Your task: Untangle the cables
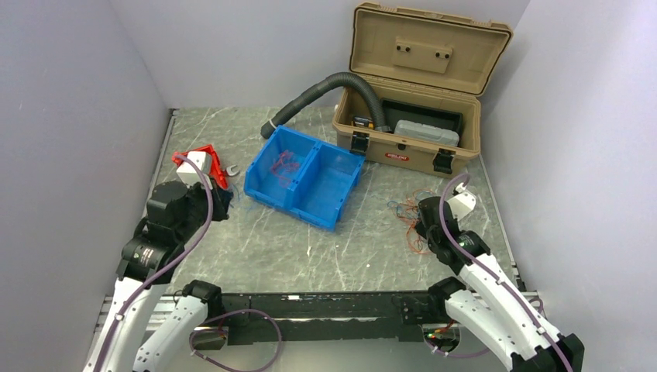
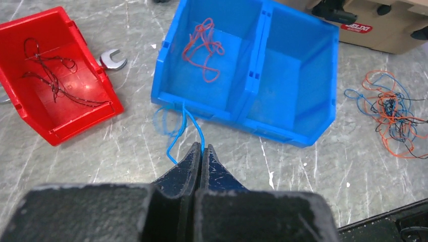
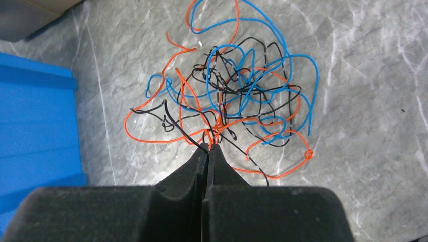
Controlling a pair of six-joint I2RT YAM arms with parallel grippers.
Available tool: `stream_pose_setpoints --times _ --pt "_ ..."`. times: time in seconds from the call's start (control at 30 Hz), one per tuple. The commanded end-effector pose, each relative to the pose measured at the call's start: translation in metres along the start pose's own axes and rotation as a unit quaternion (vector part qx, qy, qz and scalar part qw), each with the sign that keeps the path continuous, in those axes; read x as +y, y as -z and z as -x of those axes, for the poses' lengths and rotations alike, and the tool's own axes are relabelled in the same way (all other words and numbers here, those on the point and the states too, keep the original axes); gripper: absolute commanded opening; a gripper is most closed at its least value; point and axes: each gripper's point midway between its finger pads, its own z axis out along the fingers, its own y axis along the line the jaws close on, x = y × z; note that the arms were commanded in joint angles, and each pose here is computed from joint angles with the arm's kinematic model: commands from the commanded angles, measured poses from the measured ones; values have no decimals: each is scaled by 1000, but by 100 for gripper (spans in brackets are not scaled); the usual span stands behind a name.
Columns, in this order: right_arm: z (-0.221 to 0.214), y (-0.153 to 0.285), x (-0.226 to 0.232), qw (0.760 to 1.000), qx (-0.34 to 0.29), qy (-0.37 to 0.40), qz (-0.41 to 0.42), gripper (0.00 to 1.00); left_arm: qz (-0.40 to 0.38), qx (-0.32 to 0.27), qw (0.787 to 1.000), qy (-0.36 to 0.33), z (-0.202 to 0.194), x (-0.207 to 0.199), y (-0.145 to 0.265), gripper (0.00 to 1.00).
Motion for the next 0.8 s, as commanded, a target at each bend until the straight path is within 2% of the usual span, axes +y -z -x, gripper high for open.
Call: stream_pose_setpoints --times 0.0,0.17,0.37,0.5,0.77 --pt "3 0 17 999 1 8 38 0 -51 -42 998 -18 35 -22 11 0" --pt "4 0 27 998 -4 15 69 0 -108 -54 992 -41 60 -46 21 0" --pt "1 -2 35 996 -1 18 89 0 -213 -90 972 -40 96 -89 32 0" --pt "0 -4 36 996 0 18 86 0 -213 -87 973 -20 114 -95 21 0" --pt "5 -4 39 996 -4 25 88 0 -267 -83 960 8 129 -123 -4 0"
